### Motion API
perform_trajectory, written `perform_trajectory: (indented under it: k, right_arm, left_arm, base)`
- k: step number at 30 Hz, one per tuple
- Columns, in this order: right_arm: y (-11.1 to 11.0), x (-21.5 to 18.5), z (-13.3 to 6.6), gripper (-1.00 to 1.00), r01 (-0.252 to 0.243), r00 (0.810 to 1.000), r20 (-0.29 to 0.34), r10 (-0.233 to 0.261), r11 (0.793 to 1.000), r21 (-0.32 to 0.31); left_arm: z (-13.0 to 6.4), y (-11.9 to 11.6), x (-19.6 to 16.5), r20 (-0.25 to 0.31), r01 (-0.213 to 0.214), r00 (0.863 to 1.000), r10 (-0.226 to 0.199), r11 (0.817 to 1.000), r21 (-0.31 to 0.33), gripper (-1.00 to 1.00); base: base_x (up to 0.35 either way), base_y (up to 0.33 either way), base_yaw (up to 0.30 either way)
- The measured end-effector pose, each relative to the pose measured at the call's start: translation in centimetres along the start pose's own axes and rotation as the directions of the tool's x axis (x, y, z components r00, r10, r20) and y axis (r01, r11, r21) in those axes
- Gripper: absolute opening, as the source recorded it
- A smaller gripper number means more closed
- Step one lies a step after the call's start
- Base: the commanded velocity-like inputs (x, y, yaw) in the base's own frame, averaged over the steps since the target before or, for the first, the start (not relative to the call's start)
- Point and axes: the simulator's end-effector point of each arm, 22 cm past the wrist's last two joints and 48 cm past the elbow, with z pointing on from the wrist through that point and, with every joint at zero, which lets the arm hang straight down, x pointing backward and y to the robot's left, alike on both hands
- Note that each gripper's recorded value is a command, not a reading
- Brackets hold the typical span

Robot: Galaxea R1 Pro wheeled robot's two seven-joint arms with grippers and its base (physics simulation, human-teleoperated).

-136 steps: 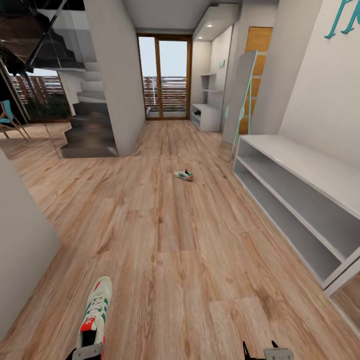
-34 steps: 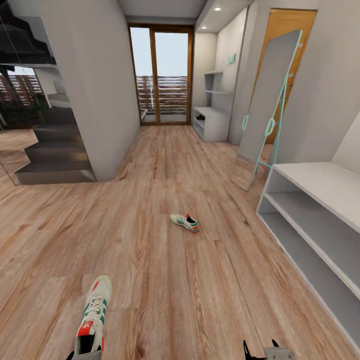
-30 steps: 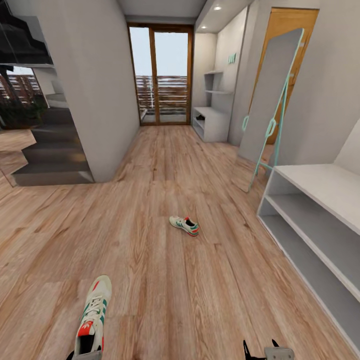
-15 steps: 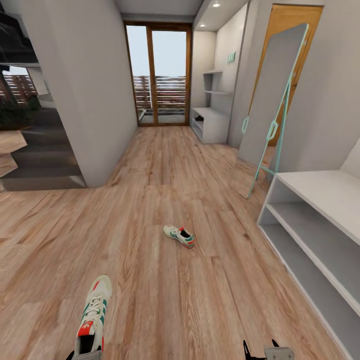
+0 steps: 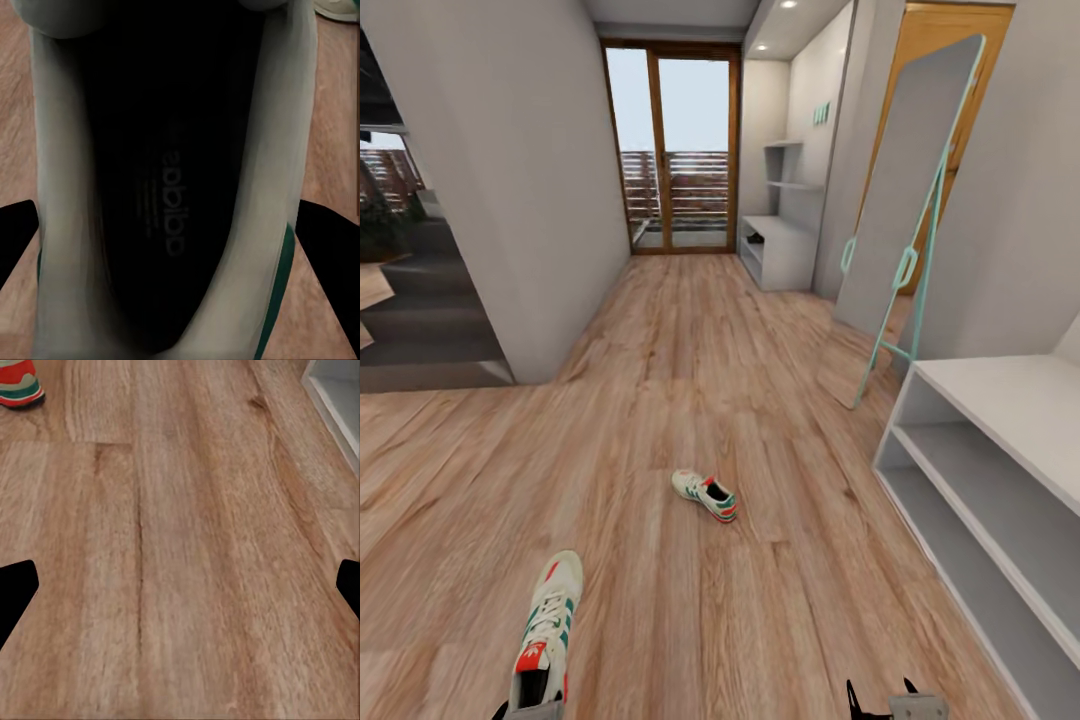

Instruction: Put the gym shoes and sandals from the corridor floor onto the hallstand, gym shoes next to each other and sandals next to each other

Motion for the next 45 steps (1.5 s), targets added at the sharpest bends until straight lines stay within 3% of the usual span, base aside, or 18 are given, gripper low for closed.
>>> perform_trajectory:
  k: [10, 34, 45]
  right_arm:
    - [0.03, -0.11, 0.03, 1.00, -0.002, 1.000, 0.002, 0.002, 1.000, 0.001]
    - [0.16, -0.07, 0.02, 1.00, 0.000, 1.000, 0.002, 0.000, 1.000, -0.003]
    - [0.24, -0.05, 0.03, 1.00, -0.001, 1.000, 0.001, 0.001, 1.000, -0.003]
  left_arm:
    - [0.01, 0.02, -0.05, 0.001, 0.000, 1.000, 0.000, 1.000, 0.000, -1.00]
    - [0.01, 0.02, -0.03, 0.001, 0.000, 1.000, 0.000, 1.000, 0.000, -1.00]
    - [0.02, 0.02, -0.05, 0.002, 0.000, 1.000, 0.000, 1.000, 0.000, -1.00]
  base:
    - [0.284, -0.160, 0.219]
    - [0.282, -0.162, 0.018]
    - [0.156, -0.169, 0.238]
